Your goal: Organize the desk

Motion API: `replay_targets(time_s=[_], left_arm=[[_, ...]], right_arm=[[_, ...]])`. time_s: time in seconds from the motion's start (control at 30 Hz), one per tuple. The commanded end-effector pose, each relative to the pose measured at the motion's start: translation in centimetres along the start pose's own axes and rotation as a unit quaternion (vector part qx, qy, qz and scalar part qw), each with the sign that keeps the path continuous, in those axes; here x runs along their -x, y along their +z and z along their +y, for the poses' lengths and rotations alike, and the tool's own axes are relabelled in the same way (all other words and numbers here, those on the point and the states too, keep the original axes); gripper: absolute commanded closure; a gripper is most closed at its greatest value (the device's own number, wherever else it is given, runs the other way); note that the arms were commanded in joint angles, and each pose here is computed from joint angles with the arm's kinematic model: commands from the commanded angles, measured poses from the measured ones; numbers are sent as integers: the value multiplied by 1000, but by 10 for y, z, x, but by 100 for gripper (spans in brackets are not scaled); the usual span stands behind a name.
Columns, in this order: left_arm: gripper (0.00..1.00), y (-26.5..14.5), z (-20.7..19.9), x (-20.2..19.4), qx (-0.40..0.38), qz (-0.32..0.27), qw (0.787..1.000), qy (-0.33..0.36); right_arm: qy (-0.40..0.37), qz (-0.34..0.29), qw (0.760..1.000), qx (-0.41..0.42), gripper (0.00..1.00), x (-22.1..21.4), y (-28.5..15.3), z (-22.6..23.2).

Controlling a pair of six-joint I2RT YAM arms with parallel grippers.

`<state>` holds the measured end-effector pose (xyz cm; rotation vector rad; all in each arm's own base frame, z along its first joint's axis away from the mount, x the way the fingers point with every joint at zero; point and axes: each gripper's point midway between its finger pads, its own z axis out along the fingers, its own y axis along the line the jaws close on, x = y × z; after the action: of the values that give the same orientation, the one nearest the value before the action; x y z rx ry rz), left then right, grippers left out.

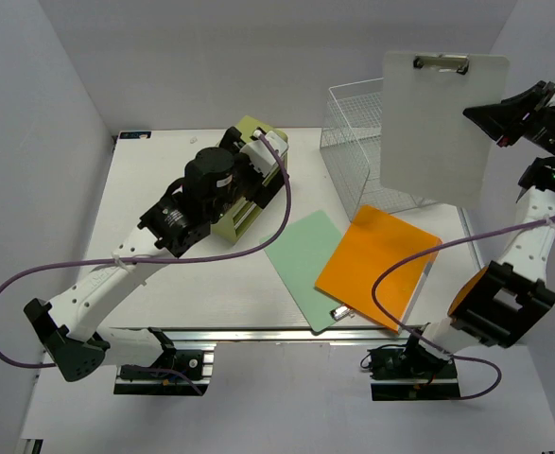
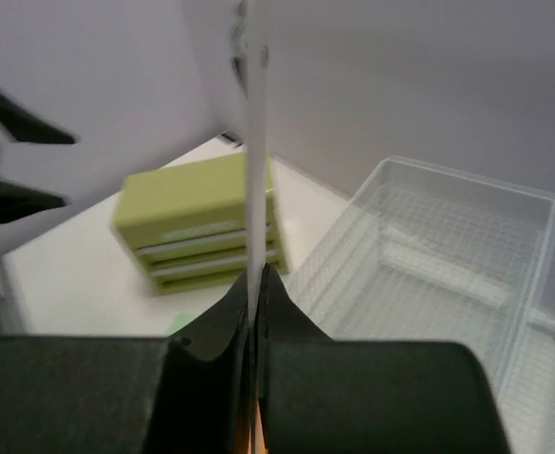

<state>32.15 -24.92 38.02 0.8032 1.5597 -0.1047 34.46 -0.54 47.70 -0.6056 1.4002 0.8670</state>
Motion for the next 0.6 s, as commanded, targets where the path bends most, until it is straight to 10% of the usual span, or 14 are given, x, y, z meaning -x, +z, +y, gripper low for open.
replay_targets(time_s=[0.0,0.23,0.57], left_arm=[[2,-9,0,-6,1,6,1000,-8],[2,8,-7,-18,4,23,1000,-5],[2,18,-15,-24,-4,22,1000,-19]], right_arm=[[-119,-44,982,-137,100,25,5,-23],[-225,-127,915,-310,100,84,-24,5],[-262,-108,880,-381,100,91,-41,-37]])
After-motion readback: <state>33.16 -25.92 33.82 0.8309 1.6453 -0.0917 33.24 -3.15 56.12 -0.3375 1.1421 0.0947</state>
